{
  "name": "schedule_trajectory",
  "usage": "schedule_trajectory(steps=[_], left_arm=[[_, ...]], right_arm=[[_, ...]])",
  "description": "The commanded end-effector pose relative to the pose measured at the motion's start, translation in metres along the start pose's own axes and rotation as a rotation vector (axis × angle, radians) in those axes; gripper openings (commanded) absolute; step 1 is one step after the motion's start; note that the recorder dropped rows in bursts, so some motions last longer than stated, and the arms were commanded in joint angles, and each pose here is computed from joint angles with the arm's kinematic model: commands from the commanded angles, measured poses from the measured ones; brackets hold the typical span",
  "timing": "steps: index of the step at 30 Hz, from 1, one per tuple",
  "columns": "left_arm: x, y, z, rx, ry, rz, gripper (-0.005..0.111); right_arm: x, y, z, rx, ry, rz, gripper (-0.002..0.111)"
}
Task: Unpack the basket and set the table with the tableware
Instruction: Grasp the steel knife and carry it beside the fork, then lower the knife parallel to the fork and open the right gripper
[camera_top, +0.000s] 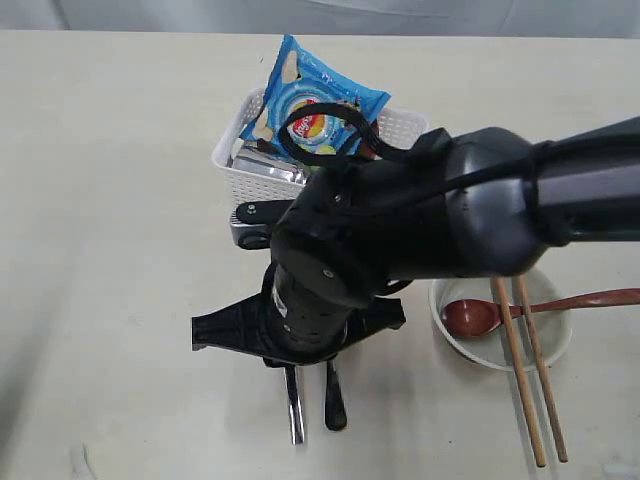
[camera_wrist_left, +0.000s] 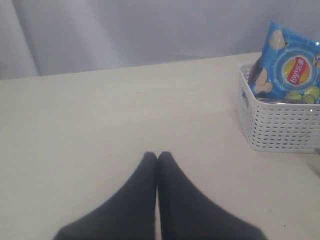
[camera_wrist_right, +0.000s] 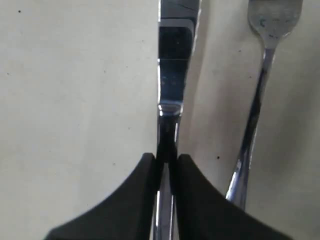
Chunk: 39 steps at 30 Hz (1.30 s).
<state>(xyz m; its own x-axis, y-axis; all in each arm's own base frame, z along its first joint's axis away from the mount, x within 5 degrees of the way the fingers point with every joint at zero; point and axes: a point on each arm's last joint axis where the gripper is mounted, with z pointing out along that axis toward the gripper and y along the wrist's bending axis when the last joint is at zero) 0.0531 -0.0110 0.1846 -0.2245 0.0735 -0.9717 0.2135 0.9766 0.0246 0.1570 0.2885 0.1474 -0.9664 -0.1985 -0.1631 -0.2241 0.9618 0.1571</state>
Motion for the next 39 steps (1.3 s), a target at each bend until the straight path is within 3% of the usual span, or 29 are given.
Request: schedule_trajectory(steps=[1, 39], left_arm=[[0.0, 0.0, 0.0, 0.005, -0.005, -0.002, 0.0], [0.0, 0.0, 0.0, 0.005, -0.005, -0.002, 0.0]], right_arm=[[-0.003, 0.0, -0.002, -0.031, -0.025, 0.021, 0.0], [-0.007, -0.008, 0.016, 0.019, -0.002, 0.015, 0.0]])
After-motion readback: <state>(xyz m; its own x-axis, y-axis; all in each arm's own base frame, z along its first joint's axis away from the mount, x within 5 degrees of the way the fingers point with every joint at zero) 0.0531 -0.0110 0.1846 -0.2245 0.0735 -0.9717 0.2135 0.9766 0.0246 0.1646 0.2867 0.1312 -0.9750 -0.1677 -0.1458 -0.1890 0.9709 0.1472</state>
